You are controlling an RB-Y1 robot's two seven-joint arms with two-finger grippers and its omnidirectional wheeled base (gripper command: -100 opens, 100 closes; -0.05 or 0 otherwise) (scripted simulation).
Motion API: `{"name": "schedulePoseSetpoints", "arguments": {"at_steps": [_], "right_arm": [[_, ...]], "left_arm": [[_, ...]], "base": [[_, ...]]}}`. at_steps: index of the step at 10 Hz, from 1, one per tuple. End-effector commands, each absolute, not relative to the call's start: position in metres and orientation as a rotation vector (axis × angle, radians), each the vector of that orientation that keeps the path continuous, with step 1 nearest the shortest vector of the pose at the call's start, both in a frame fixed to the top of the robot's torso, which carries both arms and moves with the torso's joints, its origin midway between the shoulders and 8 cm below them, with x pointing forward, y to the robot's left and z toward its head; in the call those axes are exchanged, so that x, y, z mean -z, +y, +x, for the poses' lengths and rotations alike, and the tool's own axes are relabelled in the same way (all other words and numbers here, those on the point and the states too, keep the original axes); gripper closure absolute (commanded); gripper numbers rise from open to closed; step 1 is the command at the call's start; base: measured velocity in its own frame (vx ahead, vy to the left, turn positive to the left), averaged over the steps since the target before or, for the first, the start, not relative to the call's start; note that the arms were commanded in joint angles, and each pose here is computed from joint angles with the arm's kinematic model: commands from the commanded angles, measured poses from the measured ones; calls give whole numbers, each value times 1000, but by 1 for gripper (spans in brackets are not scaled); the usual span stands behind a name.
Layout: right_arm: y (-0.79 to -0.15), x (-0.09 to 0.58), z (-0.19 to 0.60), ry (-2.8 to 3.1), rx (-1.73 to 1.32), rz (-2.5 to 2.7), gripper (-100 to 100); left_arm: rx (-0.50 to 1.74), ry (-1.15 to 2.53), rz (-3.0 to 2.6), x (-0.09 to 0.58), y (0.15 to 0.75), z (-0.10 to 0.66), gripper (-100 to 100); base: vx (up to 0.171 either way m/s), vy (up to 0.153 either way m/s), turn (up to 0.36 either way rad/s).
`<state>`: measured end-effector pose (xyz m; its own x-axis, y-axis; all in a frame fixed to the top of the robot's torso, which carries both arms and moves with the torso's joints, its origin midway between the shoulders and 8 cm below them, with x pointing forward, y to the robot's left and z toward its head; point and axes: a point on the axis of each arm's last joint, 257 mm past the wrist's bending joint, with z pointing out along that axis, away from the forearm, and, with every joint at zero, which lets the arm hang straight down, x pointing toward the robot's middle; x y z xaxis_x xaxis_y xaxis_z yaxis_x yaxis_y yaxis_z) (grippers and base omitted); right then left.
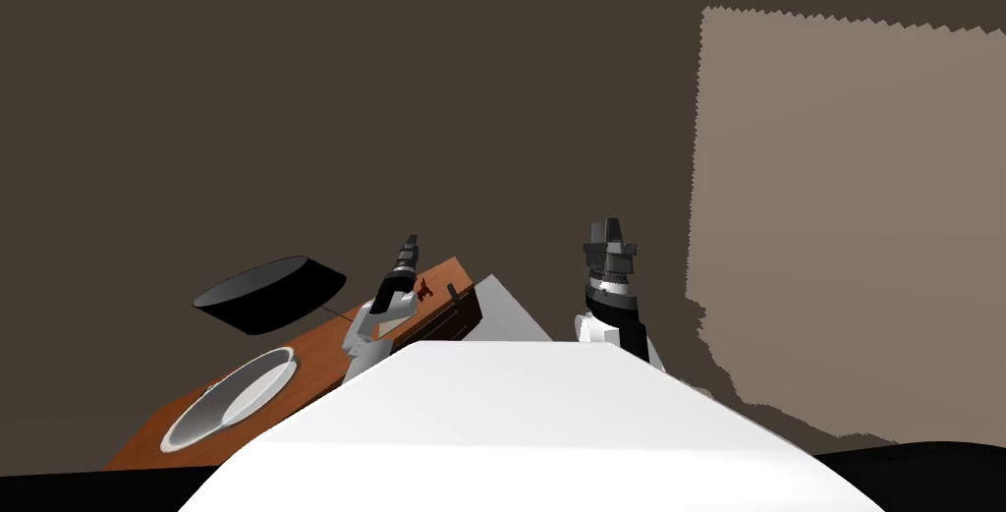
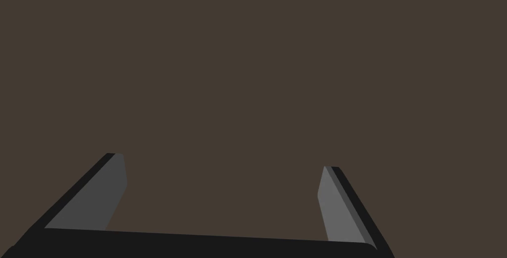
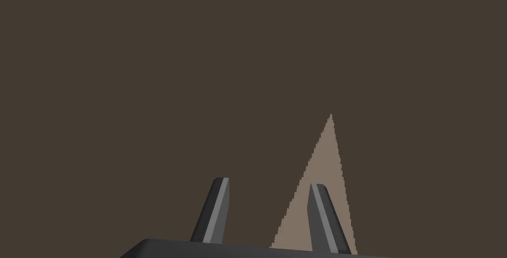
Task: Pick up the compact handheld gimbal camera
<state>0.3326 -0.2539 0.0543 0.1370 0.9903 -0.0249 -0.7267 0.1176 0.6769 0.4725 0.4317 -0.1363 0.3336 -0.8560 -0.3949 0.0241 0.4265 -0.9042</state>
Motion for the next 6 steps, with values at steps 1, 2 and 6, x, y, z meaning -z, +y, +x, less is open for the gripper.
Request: {"name": "schedulePoseSetpoints", "arguments": {"at_steps": [1, 2, 6], "right_arm": [[-254, -54, 333, 550, -1353, 592, 0], [-254, -54, 333, 550, -1352, 592, 0], [-254, -54, 333, 550, -1352, 592, 0]], "left_arm": [[683, 1109, -1007, 155, 439, 475, -100], [650, 1138, -1053, 175, 448, 479, -100], [570, 1228, -1179, 226, 467, 482, -100]], "base": [[-58, 29, -105], [-56, 35, -177], [-40, 35, -188]]}}
